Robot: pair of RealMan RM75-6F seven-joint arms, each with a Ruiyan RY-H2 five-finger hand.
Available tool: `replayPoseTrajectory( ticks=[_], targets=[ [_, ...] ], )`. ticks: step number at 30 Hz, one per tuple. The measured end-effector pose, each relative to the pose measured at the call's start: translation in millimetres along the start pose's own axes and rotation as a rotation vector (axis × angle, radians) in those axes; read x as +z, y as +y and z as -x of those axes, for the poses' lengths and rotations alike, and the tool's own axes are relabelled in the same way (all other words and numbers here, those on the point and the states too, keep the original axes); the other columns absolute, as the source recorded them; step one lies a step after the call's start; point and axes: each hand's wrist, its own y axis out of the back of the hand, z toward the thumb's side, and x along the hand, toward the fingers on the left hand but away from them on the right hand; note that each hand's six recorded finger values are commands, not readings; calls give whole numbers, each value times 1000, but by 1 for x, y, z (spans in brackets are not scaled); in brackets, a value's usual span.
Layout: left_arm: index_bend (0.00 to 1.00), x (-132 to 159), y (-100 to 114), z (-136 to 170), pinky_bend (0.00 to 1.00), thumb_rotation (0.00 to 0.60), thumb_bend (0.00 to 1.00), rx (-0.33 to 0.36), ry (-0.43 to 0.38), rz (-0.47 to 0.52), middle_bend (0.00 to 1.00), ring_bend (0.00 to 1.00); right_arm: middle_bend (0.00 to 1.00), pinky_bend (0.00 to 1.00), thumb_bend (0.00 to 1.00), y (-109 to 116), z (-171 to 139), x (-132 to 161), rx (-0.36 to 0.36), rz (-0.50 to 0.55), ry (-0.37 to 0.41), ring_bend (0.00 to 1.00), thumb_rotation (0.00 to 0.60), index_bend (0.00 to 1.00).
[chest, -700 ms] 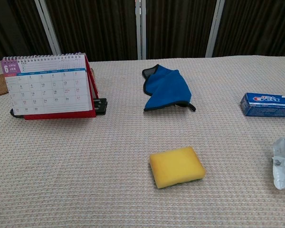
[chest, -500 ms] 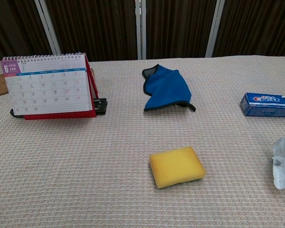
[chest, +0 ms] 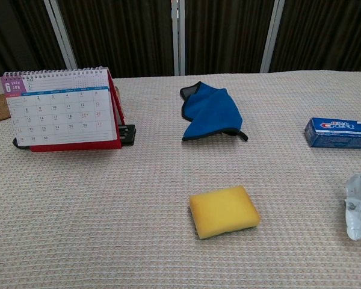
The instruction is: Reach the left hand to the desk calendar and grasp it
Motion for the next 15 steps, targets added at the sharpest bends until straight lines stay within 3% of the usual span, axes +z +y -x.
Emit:
replayPoseTrajectory(
  ticks=[3,7,15],
  targets=[
    [0,0,-6,-9,551,600,546,-4,13,-8,679,625,0,0,35,0,0,0,1,2,-1,0,600,0],
    [0,0,-20,-23,565,600,601,-43,14,-53,699,644,0,0,35,2,0,0,-4,2,1,0,600,0],
    [0,1,-53,-49,568,600,639,-188,22,-111,703,647,0,0,34,5,-1,-1,-11,9,1,0,600,0]
  ],
)
